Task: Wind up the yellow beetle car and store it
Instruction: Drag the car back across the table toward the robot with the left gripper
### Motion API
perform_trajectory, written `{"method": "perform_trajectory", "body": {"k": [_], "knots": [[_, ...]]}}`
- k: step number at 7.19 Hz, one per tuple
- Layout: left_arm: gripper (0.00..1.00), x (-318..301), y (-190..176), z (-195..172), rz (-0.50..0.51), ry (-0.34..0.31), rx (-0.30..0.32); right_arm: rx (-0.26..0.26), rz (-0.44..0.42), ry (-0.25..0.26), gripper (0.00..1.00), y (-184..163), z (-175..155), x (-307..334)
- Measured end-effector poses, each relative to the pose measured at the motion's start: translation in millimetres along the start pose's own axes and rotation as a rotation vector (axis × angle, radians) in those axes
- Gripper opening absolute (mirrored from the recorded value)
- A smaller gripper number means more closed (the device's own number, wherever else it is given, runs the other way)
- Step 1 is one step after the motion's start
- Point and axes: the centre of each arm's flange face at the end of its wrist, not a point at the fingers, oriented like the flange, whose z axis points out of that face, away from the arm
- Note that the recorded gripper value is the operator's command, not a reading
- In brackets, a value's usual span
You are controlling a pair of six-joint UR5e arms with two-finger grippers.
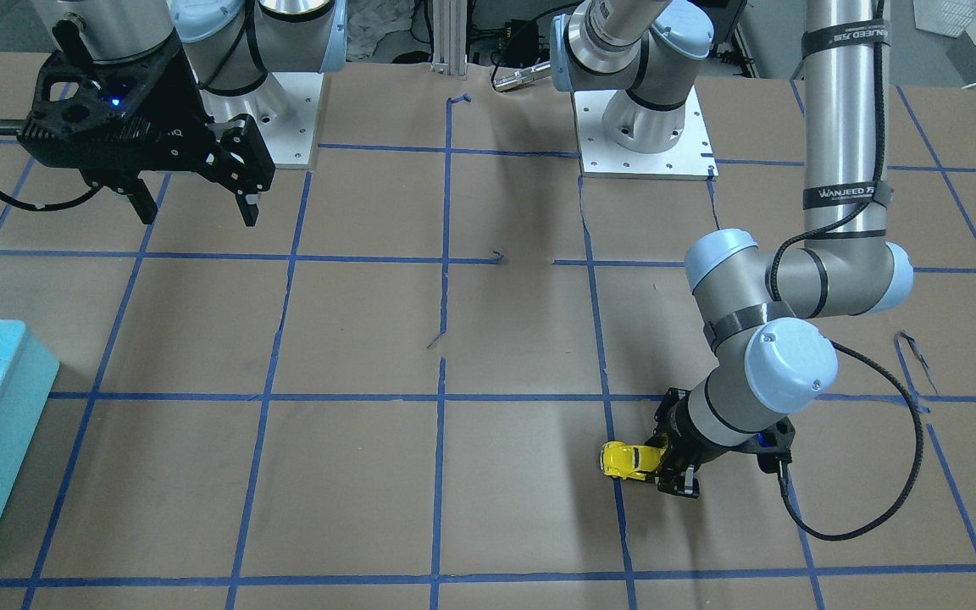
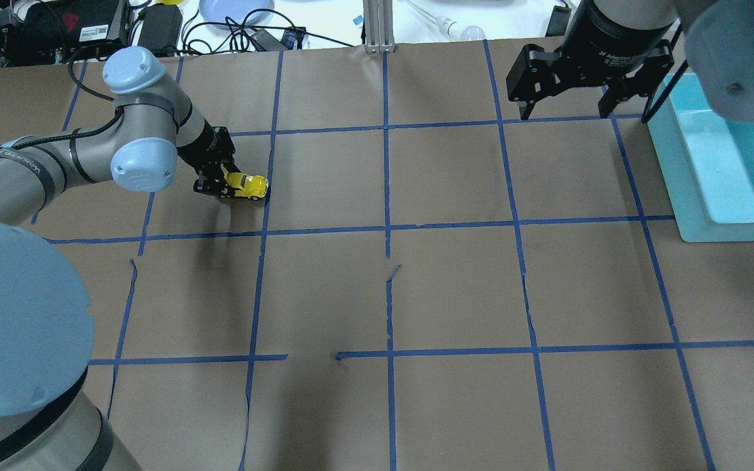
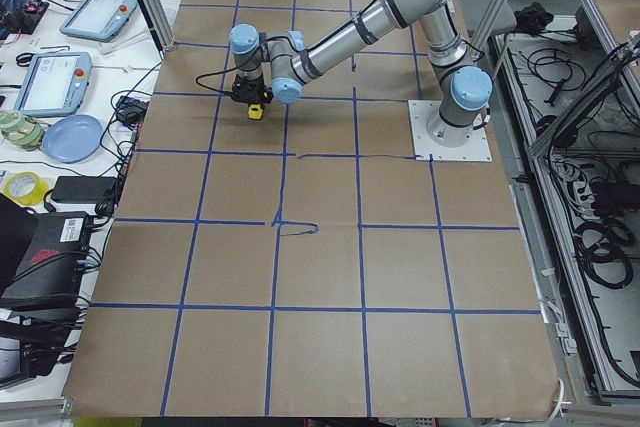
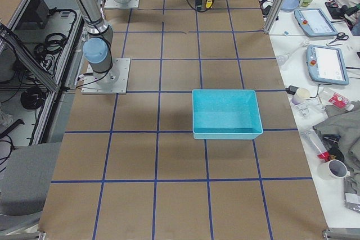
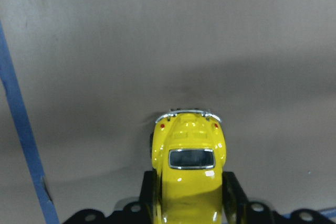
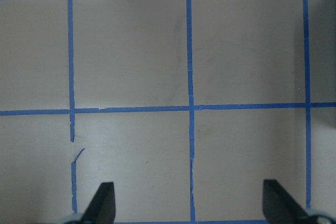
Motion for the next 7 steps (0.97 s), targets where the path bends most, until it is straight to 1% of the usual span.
{"method": "perform_trajectory", "body": {"k": [4, 7], "knots": [[0.0, -5.2, -46.5, -6.6, -0.012, 0.007, 0.004, -0.001, 0.0, 0.0, 1.0, 0.1, 0.2, 0.0], [0.0, -11.4, -83.1, -8.3, -0.05, 0.008, 0.007, 0.0, -0.001, 0.0, 1.0, 0.0, 0.0, 0.0]]}}
